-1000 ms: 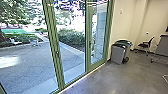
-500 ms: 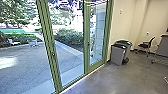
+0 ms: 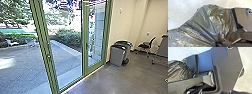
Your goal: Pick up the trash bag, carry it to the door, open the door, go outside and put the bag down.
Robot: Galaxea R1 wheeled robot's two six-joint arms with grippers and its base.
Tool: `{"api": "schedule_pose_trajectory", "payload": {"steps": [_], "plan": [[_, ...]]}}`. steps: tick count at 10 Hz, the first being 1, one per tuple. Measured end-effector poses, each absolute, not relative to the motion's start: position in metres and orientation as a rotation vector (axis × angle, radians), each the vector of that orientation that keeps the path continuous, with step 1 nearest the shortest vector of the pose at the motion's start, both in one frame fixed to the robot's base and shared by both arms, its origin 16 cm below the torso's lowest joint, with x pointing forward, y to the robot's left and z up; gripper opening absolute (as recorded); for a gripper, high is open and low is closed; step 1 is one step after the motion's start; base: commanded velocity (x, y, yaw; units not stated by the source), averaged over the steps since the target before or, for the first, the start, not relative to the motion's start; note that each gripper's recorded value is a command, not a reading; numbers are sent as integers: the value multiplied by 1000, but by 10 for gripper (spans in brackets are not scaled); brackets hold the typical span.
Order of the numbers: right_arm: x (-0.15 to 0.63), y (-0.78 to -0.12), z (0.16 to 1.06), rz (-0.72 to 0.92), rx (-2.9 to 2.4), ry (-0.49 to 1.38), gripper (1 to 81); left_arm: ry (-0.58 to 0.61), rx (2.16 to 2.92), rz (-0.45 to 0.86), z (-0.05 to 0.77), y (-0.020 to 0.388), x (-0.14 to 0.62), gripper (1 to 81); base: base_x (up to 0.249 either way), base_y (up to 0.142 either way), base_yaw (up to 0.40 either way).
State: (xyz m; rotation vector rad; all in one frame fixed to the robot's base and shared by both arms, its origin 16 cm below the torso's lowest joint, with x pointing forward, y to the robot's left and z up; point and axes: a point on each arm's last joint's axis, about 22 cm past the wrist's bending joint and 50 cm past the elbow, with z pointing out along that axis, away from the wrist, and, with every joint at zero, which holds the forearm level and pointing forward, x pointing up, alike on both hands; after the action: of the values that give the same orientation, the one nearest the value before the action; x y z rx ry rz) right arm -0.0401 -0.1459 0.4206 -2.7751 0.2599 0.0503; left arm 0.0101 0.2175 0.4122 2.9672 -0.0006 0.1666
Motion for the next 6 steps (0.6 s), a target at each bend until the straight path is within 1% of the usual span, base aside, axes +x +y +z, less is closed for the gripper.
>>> {"api": "schedule_pose_trajectory", "payload": {"steps": [3, 6], "plan": [[-40, -146, 421, 49, -2775, 259, 811, -1, 2965, 167, 412, 216, 10, 10, 155, -64, 0], [-40, -149, 420, 48, -2779, 260, 811, -1, 2960, 166, 412, 212, 10, 10, 155, 0, 0]]}}
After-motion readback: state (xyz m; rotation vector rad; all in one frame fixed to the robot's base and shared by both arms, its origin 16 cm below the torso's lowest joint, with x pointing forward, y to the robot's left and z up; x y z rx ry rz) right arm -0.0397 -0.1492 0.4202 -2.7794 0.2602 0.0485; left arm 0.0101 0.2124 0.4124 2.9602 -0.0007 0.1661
